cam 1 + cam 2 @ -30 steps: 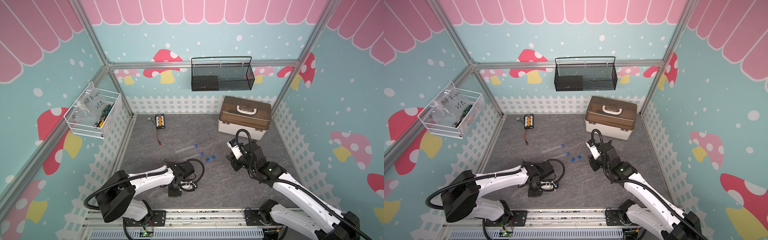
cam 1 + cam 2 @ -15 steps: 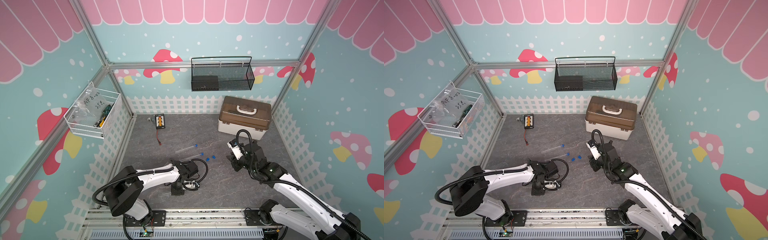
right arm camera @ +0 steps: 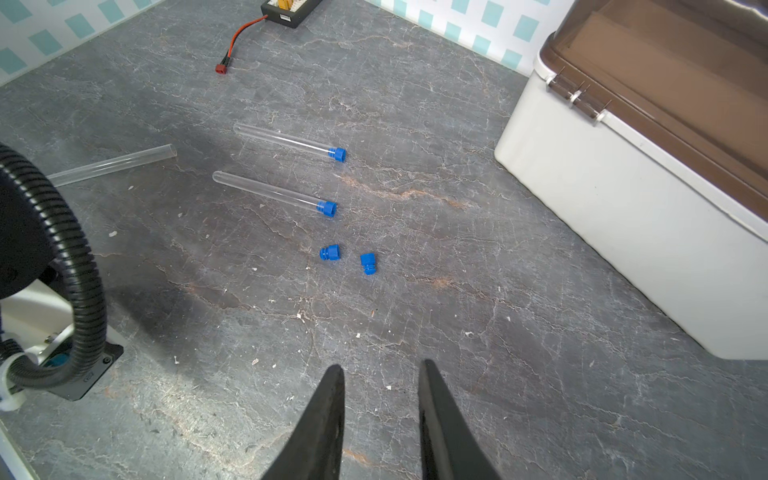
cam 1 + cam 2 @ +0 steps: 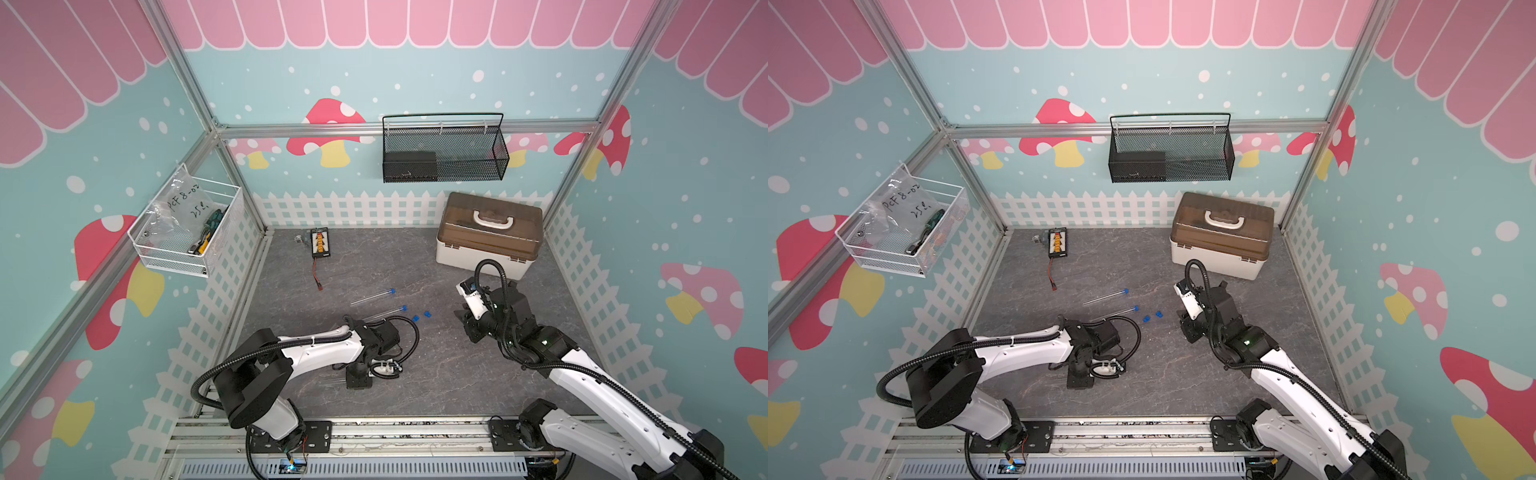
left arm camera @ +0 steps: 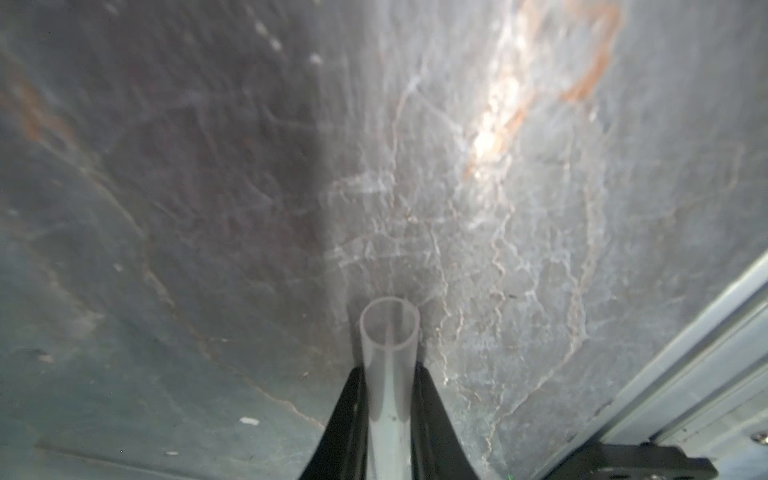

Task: Insert stoppers into test tubes
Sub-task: Pick up the test tube at the center of the board, then pick up the stopper from the center of the board.

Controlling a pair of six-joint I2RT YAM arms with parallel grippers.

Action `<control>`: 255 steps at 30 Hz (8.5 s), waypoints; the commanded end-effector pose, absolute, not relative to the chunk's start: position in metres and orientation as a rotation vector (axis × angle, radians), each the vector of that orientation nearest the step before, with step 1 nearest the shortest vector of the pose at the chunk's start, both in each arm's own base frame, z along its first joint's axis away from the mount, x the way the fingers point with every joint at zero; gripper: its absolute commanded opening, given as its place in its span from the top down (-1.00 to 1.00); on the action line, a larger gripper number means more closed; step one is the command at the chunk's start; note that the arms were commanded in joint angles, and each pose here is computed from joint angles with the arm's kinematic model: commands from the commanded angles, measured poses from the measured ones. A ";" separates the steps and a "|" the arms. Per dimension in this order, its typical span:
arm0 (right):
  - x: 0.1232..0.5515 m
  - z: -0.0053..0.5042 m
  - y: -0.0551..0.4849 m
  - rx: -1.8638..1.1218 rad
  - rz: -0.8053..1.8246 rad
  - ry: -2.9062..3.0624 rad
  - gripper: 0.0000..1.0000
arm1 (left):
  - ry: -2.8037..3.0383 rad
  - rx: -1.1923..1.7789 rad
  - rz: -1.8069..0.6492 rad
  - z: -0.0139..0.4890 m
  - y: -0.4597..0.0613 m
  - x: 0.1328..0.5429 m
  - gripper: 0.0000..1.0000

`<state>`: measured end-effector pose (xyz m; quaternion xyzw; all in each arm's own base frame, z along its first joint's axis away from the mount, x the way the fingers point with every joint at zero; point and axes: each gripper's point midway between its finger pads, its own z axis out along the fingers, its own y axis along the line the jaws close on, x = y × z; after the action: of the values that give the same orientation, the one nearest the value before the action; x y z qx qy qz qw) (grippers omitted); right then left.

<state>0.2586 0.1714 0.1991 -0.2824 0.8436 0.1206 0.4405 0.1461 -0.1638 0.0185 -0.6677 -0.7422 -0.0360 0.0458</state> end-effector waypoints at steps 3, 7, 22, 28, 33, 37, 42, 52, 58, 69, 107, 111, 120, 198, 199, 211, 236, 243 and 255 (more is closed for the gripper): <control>0.256 0.197 0.163 -0.698 0.260 2.104 0.41 | -2.379 -2.104 -0.033 0.036 -0.196 0.162 0.63; 0.256 0.197 0.160 -0.685 0.247 2.103 0.41 | -2.429 -2.130 0.080 0.044 -0.224 0.170 0.63; 0.253 0.201 0.155 -0.689 0.226 2.099 0.41 | -2.420 -2.142 0.061 0.030 -0.267 0.186 0.63; 0.253 0.201 0.155 -0.693 0.224 2.099 0.41 | -2.431 -2.137 0.050 0.021 -0.270 0.189 0.55; 0.252 0.203 0.154 -0.691 0.224 2.097 0.41 | -2.428 -2.128 0.049 0.013 -0.269 0.189 0.51; 0.251 0.203 0.153 -0.694 0.221 2.097 0.41 | -2.444 -2.127 0.058 0.013 -0.268 0.188 0.44; 0.251 0.202 0.154 -0.696 0.226 2.100 0.41 | -2.483 -2.114 0.055 0.020 -0.260 0.187 0.32; 0.250 0.201 0.154 -0.700 0.232 2.103 0.41 | -2.525 -2.047 -0.019 0.021 -0.222 0.176 0.28; 0.250 0.202 0.155 -0.701 0.236 2.102 0.41 | -2.516 -2.037 -0.039 0.018 -0.212 0.178 0.29; 0.249 0.202 0.154 -0.698 0.232 2.103 0.41 | -2.476 -2.038 -0.024 0.007 -0.211 0.177 0.35; 0.211 0.223 0.200 -0.169 0.965 2.335 0.19 | -2.732 -2.628 0.779 0.115 -0.287 0.209 0.74; 0.201 0.216 0.225 -0.249 1.111 2.466 0.06 | -2.729 -2.635 0.817 0.114 -0.289 0.215 0.74; 0.212 0.192 0.247 -0.286 1.144 2.614 0.05 | -2.695 -2.670 0.870 0.113 -0.294 0.216 0.74; 0.204 0.181 0.282 -0.365 1.225 2.724 0.81 | -2.757 -2.611 0.914 0.110 -0.296 0.220 0.39; 0.203 0.181 0.282 -0.365 1.226 2.725 0.81 | -2.756 -2.612 0.917 0.110 -0.296 0.220 0.40; 0.204 0.180 0.280 -0.355 1.211 2.726 0.80 | -2.731 -2.636 0.933 0.112 -0.294 0.216 0.74; 0.310 0.157 0.197 -0.684 0.292 2.608 0.35 | -3.331 -1.975 0.674 0.138 -0.246 0.296 0.84; 0.323 0.104 0.211 -0.911 0.191 2.722 0.29 | -3.412 -1.836 0.758 0.148 -0.245 0.302 0.84; 0.341 0.052 0.238 -1.015 0.177 2.813 0.21 | -3.490 -1.808 0.828 0.162 -0.245 0.309 0.84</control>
<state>0.3463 0.2374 0.0611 -0.3205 0.9399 0.0682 0.0963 0.3030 -0.2437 0.1428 -0.4205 -0.7968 0.1774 -0.3960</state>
